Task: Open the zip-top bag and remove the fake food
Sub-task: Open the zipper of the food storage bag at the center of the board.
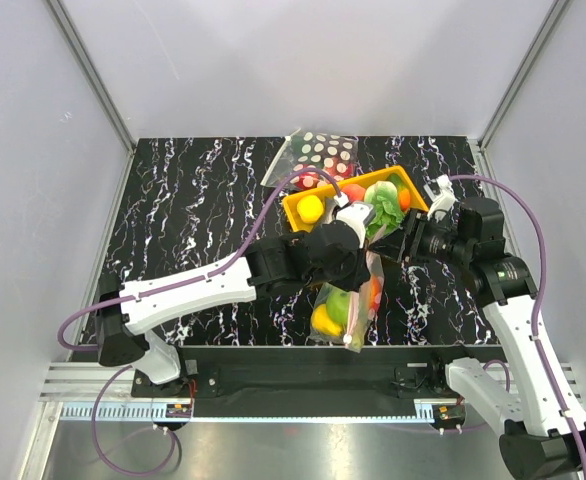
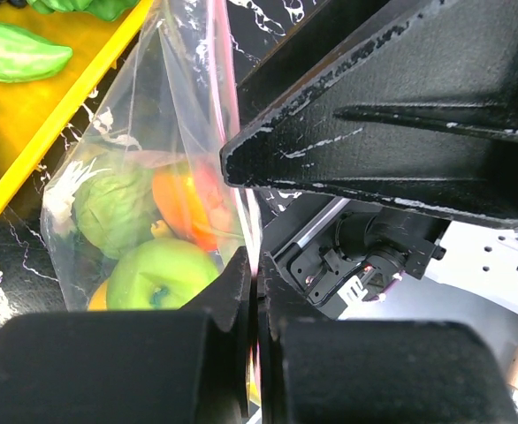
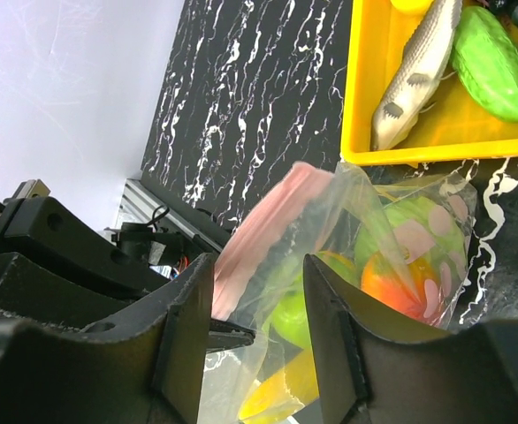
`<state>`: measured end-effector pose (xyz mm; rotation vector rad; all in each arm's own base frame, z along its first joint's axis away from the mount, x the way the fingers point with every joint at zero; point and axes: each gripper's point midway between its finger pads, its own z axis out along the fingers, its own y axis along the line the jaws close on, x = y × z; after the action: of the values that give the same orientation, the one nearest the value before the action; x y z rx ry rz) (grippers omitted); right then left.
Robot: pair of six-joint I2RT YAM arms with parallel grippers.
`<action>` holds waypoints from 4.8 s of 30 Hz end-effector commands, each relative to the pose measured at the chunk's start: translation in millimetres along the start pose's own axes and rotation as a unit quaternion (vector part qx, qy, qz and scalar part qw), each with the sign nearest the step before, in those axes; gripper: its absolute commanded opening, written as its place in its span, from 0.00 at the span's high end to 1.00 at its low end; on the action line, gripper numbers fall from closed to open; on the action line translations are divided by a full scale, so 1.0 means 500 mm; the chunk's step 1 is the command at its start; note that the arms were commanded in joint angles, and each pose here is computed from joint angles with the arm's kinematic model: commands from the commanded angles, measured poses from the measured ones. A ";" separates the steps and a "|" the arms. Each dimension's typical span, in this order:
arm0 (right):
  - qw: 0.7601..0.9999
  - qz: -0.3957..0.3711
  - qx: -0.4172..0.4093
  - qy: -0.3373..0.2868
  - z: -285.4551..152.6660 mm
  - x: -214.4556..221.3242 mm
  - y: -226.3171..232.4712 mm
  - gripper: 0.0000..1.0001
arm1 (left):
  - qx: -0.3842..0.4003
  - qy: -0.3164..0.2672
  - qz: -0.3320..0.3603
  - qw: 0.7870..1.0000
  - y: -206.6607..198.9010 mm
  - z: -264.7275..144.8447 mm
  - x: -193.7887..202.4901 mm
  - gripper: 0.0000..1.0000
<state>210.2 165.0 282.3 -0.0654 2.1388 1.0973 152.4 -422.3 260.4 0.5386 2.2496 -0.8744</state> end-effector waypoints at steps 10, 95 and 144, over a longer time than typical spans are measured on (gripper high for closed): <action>0.999 -0.017 0.028 0.001 0.002 0.012 -0.029 0.54 | 0.008 -0.039 -0.003 0.999 -0.025 -0.018 -0.051 1.00; 0.999 -0.031 0.024 0.026 -0.032 0.061 -0.022 0.94 | -0.028 -0.078 -0.134 0.988 0.109 -0.060 -0.004 1.00; 0.993 -0.100 -0.063 -0.016 -0.137 -0.010 0.151 0.50 | -0.023 -0.062 -0.038 0.997 0.054 -0.036 -0.089 1.00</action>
<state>153.4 148.6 351.5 -0.2574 2.0398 0.9832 188.9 -386.1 261.3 0.3574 2.2566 -0.7863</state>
